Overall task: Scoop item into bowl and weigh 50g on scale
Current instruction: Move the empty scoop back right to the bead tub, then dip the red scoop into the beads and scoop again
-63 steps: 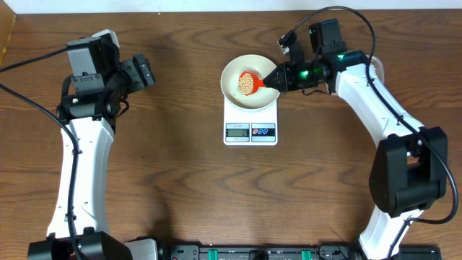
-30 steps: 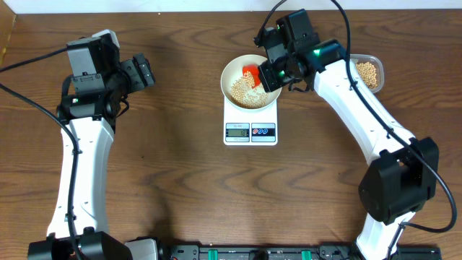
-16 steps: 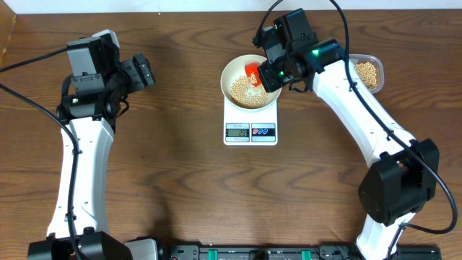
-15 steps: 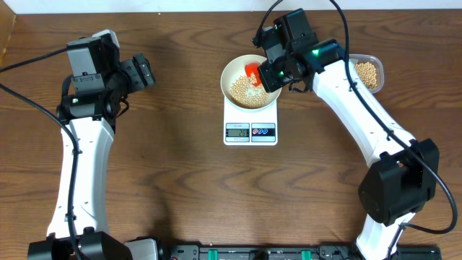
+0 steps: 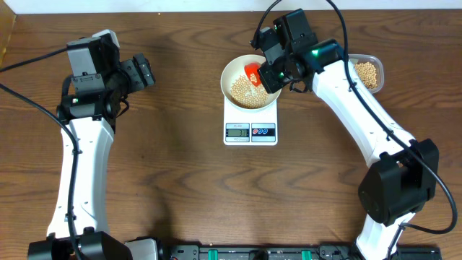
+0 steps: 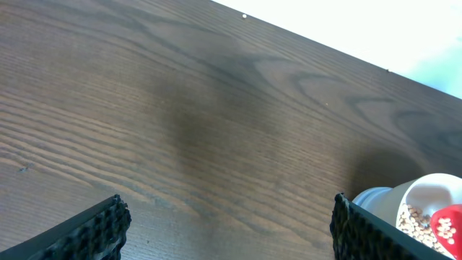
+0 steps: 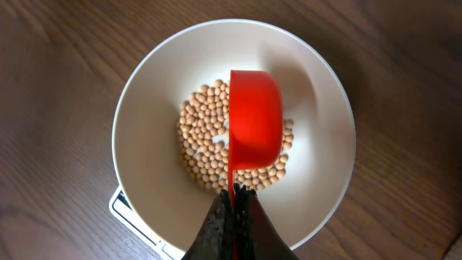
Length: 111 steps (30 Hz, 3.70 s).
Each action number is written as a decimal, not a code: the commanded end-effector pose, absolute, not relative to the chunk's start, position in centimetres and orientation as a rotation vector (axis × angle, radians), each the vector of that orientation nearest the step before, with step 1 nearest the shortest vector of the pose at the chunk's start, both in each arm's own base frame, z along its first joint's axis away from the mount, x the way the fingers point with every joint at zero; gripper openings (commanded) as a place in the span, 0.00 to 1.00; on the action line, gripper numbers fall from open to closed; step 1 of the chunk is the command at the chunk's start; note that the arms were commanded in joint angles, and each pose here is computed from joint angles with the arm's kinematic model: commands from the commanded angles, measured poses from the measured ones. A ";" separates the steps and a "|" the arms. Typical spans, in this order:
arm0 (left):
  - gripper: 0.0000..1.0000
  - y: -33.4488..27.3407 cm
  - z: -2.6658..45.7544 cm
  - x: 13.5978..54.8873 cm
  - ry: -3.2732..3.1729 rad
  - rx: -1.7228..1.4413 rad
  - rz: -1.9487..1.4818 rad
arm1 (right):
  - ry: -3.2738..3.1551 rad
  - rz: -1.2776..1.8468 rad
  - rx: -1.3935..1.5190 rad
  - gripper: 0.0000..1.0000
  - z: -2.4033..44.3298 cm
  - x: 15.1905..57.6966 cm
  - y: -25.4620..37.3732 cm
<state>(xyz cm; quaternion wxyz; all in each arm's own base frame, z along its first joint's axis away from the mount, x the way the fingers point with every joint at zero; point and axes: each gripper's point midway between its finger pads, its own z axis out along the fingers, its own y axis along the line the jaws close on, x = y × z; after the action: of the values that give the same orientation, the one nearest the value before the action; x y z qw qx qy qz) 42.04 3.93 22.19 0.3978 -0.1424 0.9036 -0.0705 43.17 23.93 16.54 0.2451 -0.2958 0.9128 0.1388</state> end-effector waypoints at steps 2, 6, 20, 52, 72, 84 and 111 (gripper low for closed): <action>0.91 4.2 22.6 42.1 2.281 -0.351 -0.159 | 2.404 0.329 -0.895 0.01 18.8 43.0 24.6; 0.91 4.2 22.6 42.1 2.281 -0.350 -0.159 | 2.386 0.149 -0.931 0.01 18.5 43.4 24.0; 0.91 4.2 22.6 42.1 2.281 -0.351 -0.159 | 2.362 0.096 -0.971 0.01 18.6 42.9 25.0; 0.91 4.2 22.6 42.1 2.281 -0.351 -0.159 | 2.391 0.479 -0.296 0.01 28.2 45.0 8.8; 0.91 4.2 22.6 42.1 2.281 -0.351 -0.159 | 2.673 0.189 0.193 0.01 20.3 42.8 -4.7; 0.91 4.2 22.6 42.1 2.281 -0.351 -0.159 | 2.690 0.196 0.192 0.01 16.3 44.3 -4.7; 0.91 4.2 22.6 42.1 2.281 -0.350 -0.159 | 2.761 0.515 0.274 0.01 10.4 46.0 -1.3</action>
<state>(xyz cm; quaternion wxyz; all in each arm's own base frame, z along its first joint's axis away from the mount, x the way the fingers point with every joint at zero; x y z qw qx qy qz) 42.04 3.93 22.19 0.3978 -0.1423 0.9036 -0.0705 46.11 -2.79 11.24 0.1778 0.0783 0.9722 0.1311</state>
